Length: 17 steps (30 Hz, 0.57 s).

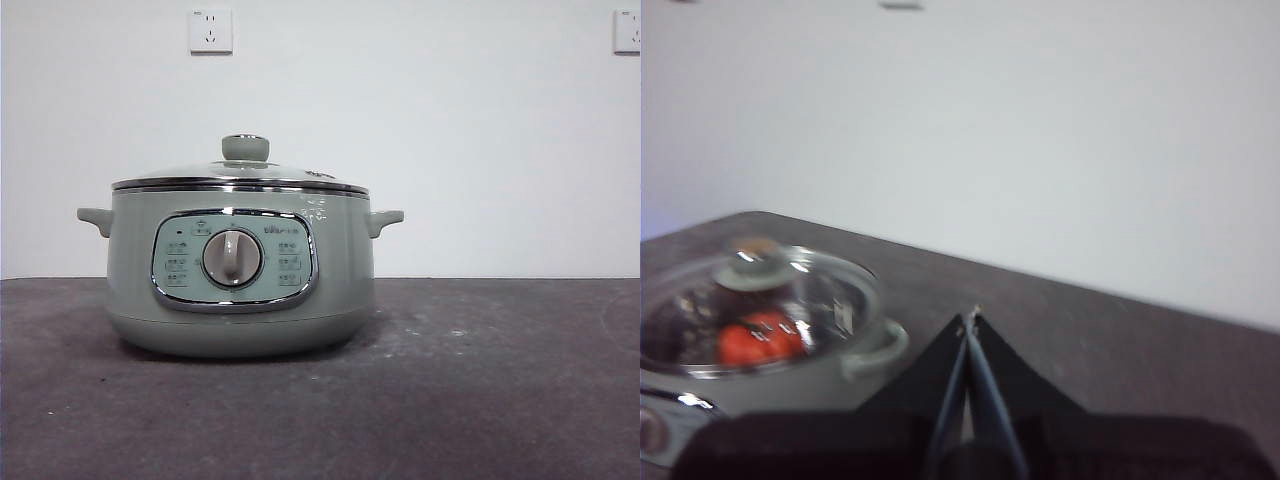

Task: Pick up the pumpkin,open the lid,put the pumpkin in the pot,close the lid

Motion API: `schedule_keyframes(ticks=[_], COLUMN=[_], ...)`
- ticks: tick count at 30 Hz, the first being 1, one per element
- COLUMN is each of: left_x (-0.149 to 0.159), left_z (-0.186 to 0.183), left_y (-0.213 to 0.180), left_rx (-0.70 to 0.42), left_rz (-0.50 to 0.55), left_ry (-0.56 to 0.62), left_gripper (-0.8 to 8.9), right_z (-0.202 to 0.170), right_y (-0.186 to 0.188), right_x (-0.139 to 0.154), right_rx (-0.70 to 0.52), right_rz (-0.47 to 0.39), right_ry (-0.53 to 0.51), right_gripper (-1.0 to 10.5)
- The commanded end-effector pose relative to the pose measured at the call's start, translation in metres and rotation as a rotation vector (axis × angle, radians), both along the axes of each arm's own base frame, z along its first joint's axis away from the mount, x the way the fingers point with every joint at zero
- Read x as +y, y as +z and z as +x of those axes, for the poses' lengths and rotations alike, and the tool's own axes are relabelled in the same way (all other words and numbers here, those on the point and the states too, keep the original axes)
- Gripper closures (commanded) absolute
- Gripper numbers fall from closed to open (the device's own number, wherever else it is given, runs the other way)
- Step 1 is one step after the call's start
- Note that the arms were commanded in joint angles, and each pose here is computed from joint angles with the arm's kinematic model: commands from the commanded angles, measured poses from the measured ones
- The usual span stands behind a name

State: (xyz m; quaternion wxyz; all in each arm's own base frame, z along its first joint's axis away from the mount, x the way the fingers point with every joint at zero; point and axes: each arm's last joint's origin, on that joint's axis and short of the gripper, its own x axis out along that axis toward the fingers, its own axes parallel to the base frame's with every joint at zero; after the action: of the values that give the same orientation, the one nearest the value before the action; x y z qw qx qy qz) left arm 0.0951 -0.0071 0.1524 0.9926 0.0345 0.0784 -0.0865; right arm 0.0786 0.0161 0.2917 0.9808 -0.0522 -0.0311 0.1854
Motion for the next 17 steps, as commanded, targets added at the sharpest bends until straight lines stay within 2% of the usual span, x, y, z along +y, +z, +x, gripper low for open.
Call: schedule_keyframes(ticks=[1, 7, 11, 13, 17], left_x=[0.0, 0.0, 0.0, 0.0, 0.0], left_z=[0.001, 0.001, 0.001, 0.001, 0.001], left_y=[-0.005, -0.005, -0.005, -0.005, -0.005], left_rx=[0.015, 0.015, 0.014, 0.015, 0.014], left_rz=[-0.003, -0.003, -0.003, -0.003, -0.003], left_ry=[0.005, 0.005, 0.005, 0.004, 0.005], left_gripper=[8.17, 8.17, 8.17, 8.17, 8.17], right_z=[0.004, 0.009, 0.013, 0.014, 0.017], right_y=[-0.032, -0.082, -0.11, -0.122, -0.136], right_x=[-0.001, -0.002, -0.004, -0.004, -0.004], right_rx=[0.031, 0.079, 0.145, 0.172, 0.216], right_rz=[0.048, 0.072, 0.133, 0.164, 0.168], right_ry=[-0.058, -0.102, -0.176, -0.205, -0.207], right_gripper=[9.5, 9.5, 9.5, 9.5, 9.5])
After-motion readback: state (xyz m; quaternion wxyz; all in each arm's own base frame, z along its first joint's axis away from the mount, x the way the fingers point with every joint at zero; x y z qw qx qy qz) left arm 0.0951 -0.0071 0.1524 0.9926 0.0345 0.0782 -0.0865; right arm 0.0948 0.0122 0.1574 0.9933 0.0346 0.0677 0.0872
